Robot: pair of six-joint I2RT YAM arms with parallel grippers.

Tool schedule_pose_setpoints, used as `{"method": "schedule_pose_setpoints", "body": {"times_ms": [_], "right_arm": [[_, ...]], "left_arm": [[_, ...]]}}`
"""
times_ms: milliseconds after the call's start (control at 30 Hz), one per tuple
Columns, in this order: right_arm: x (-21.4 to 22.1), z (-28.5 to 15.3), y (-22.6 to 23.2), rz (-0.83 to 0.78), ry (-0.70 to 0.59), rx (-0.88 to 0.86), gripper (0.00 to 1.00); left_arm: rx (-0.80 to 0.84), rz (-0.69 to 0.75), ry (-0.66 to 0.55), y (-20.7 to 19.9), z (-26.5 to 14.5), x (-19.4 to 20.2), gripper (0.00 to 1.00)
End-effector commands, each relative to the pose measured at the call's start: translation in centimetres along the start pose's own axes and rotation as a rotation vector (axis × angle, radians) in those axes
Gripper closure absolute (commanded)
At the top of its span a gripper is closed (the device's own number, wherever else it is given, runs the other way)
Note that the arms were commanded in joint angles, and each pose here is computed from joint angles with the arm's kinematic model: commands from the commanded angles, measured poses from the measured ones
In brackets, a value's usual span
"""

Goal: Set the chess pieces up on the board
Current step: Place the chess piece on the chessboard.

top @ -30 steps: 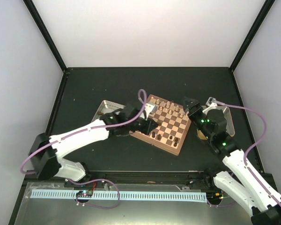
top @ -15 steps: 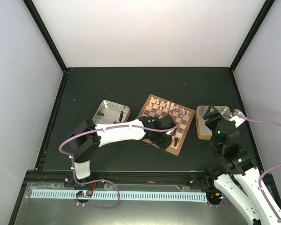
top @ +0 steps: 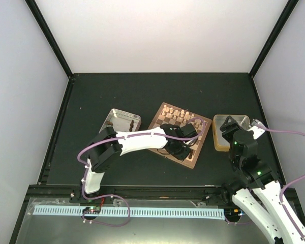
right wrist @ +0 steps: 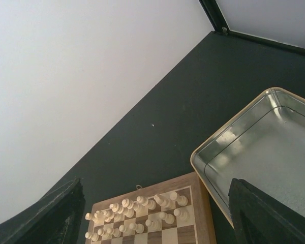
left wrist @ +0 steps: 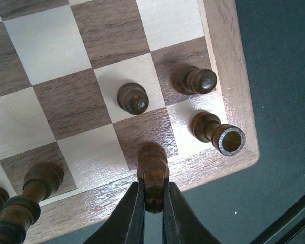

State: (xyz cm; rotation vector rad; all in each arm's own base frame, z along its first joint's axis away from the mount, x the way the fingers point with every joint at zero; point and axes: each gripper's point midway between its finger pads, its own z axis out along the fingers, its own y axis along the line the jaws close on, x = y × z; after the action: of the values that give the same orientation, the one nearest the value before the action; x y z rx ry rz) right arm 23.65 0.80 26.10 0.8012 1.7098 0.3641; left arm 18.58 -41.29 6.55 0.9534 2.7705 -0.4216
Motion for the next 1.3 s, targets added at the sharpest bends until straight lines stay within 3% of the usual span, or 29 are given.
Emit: {"method": "schedule_pose_setpoints", "body": {"times_ms": [0, 400, 633, 833, 1100, 1267], "right_arm": [[-0.4, 0.1, -0.5, -0.01, -0.031, 0.023, 0.21], [0.0, 0.4, -0.4, -0.017, -0.019, 0.019, 0.21], [-0.1, 0.3, -0.3, -0.015, -0.02, 0.015, 0.21], [-0.5, 0.0, 0.0, -0.012, -0.026, 0.005, 0.21], [-0.9, -0.7, 1.4, -0.022, -0.004, -0.063, 0.22], [0.7, -0.7, 3.4, -0.077, 0.1, -0.152, 0.21]], "left_arm": [[-0.026, 0.023, -0.005, -0.1, -0.5, -0.8, 0.91], [-0.067, 0.032, 0.012, 0.2, 0.0, -1.3, 0.87], [-0.053, 0.043, 0.022, -0.1, -0.3, -1.1, 0.74], [-0.01, 0.047, 0.013, -0.8, -1.2, -1.3, 0.72], [0.057, 0.021, -0.111, -0.8, -6.8, -2.5, 0.55], [0.077, -0.074, -0.243, 3.0, -12.0, -3.1, 0.47]]}}
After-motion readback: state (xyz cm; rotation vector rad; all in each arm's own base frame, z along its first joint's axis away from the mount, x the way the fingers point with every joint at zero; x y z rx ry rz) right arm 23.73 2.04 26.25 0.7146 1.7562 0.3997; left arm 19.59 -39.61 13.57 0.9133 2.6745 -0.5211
